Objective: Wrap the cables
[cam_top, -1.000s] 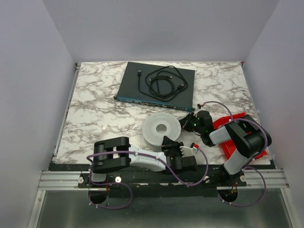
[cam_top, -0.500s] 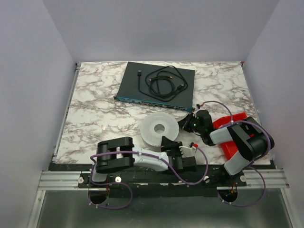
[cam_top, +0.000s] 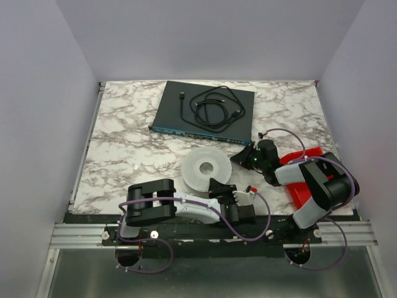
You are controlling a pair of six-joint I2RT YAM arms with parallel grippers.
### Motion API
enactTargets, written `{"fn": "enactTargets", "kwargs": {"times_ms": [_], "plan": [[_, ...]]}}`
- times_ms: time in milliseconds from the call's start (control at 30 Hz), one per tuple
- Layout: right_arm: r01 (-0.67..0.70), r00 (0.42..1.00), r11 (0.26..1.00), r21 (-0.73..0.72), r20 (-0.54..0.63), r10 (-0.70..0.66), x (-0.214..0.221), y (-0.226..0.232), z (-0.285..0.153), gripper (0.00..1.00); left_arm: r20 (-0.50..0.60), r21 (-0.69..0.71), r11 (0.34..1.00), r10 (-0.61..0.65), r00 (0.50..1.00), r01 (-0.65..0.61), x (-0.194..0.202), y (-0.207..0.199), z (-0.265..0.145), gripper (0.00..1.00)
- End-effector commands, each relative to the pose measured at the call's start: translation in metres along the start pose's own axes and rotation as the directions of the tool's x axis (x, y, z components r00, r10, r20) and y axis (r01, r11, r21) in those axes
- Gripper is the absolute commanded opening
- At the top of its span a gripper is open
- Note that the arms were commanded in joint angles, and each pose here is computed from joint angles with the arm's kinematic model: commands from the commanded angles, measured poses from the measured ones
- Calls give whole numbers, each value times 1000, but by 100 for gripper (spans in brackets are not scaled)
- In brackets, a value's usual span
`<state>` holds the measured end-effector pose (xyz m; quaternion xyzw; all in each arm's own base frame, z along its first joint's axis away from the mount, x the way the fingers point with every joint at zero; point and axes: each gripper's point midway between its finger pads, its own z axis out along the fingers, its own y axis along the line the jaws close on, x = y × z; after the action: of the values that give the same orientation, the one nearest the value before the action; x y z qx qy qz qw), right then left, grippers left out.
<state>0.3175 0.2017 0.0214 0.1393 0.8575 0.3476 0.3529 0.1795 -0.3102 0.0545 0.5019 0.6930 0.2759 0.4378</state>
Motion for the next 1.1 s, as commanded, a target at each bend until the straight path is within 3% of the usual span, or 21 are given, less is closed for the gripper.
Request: {"fn": "enactTargets", "kwargs": {"times_ms": [0, 333, 500, 800, 1067], "plan": [[9, 1000, 995, 95, -24, -6, -2, -20, -2, 22, -281, 423, 874, -127, 951, 241, 61, -110, -9, 14], [-3, 999, 992, 129, -44, 9, -15, -21, 0, 26, -280, 434, 867, -129, 951, 245, 61, -110, -10, 15], [-3, 998, 999, 54, -65, 6, -14, -5, -5, 30, -275, 434, 866, -134, 952, 247, 59, -109, -11, 15], [19, 992, 1000, 21, -128, -16, -4, 2, -14, 34, -244, 424, 871, -154, 957, 248, 45, -99, -12, 31], [9, 988, 1000, 9, -153, -7, 9, -5, -15, 35, -190, 406, 878, -190, 963, 253, 19, -78, -15, 53]]}}
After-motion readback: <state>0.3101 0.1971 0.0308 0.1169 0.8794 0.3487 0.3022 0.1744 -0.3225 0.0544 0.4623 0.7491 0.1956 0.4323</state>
